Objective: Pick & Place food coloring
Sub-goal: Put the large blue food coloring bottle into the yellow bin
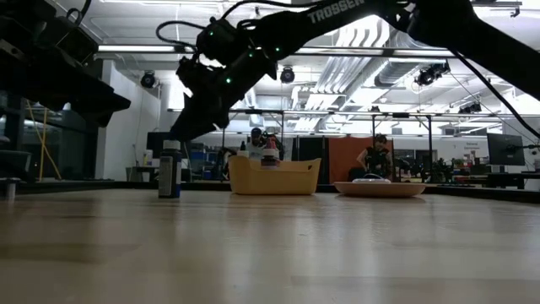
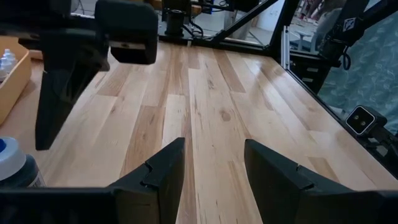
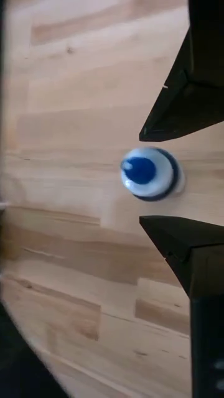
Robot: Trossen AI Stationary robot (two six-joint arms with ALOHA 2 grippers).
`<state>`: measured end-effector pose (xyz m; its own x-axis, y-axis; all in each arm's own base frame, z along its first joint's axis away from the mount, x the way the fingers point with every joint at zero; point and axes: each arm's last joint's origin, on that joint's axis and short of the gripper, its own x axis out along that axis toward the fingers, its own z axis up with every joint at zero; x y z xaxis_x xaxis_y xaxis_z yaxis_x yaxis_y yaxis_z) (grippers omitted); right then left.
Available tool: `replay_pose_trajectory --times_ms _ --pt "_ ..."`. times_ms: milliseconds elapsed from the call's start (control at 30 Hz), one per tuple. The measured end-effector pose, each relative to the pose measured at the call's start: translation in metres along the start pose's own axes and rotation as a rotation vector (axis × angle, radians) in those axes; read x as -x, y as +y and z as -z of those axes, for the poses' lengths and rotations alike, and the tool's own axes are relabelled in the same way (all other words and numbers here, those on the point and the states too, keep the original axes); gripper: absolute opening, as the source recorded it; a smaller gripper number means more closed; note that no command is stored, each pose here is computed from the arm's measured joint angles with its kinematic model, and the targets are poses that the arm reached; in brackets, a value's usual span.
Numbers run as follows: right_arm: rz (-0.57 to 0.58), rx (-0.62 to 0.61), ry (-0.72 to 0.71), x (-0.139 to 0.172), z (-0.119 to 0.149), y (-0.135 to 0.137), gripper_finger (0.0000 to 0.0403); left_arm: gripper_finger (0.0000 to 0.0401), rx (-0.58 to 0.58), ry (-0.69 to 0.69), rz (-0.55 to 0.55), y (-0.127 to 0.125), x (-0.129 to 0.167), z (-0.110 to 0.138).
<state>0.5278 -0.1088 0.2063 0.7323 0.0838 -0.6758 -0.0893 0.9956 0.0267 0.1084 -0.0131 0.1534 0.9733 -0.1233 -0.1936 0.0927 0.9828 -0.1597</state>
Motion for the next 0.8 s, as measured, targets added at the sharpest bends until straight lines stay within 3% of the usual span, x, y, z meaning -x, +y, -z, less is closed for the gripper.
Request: replay_pose_trajectory --times_ms 233,800 --pt "0.054 0.016 -0.023 0.0014 -0.0041 -0.0015 0.0195 0.0163 0.000 0.000 0.000 0.0000 0.0000 0.0000" --pt "0.047 0.017 -0.030 0.0016 -0.0048 -0.0013 0.0194 0.0163 0.000 0.000 0.000 0.0000 0.0000 0.0000"
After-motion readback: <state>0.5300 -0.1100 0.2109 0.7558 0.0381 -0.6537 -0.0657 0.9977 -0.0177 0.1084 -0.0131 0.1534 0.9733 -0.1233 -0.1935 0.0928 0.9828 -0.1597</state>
